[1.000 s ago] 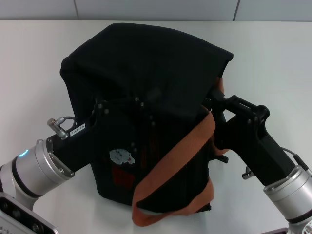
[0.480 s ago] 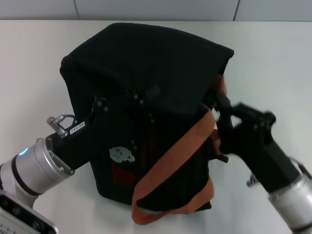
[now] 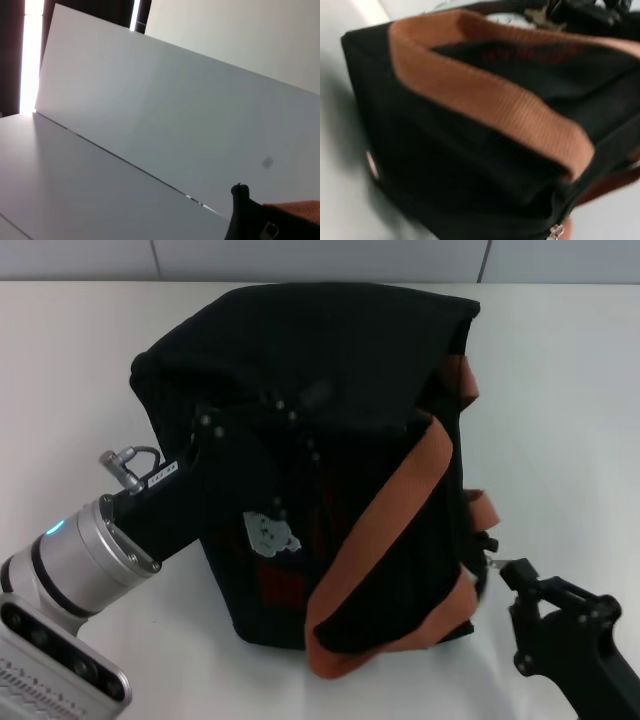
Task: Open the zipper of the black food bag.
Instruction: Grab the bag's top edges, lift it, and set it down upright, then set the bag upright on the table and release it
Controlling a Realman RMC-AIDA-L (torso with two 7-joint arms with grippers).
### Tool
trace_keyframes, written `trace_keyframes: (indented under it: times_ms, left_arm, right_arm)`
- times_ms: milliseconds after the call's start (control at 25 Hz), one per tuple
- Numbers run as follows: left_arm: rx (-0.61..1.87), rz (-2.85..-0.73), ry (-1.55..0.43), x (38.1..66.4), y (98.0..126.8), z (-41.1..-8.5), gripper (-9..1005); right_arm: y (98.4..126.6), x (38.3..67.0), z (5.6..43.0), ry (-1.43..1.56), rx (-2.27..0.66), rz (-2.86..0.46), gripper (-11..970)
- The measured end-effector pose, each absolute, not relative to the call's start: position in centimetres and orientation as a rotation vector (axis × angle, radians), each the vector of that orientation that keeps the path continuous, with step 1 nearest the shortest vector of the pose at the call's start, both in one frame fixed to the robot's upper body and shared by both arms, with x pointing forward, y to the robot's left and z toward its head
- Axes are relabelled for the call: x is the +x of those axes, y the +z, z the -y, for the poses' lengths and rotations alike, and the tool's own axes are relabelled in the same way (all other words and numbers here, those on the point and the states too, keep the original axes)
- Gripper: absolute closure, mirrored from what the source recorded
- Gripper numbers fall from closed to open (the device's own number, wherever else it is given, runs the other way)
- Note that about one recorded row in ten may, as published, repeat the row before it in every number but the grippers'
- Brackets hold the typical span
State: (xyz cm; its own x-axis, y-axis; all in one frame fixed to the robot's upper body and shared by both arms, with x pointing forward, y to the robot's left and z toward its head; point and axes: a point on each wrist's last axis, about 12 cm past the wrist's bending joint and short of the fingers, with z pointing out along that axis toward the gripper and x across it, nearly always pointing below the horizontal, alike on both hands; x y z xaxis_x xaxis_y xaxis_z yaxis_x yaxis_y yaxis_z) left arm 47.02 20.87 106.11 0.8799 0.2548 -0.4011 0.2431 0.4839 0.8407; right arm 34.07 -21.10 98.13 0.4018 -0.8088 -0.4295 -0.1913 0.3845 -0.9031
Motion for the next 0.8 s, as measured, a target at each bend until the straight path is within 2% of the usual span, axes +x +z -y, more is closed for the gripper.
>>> trace_keyframes:
  times_ms: [120, 320, 360, 440, 640, 800]
  left_arm:
    - [1.032, -0.565, -0.014, 47.2, 106.3, -20.8, 900]
    - [0.785, -0.822, -0.102, 47.5, 105.9, -21.8, 901]
    - [0.785, -0.822, -0.102, 47.5, 105.9, -21.8, 901]
    - [0.64, -1.008, -0.191, 46.8, 104.6, -23.3, 901]
    - [0.481, -1.211, -0.34, 46.0, 103.0, -24.8, 902]
    - [0.53, -1.29, -0.469, 45.1, 101.9, -23.5, 903]
  right_arm:
    - [98.5, 33.8, 21.4, -0.503, -1.072, -1.131, 902]
    - [100.4, 34.0, 21.8, -0.414, -0.841, -1.105, 845]
    - [100.7, 34.1, 21.9, -0.383, -0.798, -1.096, 826]
    - [101.3, 34.2, 22.3, -0.32, -0.723, -1.083, 787]
    - [102.6, 34.5, 23.6, -0.087, -0.535, -1.034, 690]
    - [103.2, 35.2, 24.2, 0.14, -0.464, -1.014, 598]
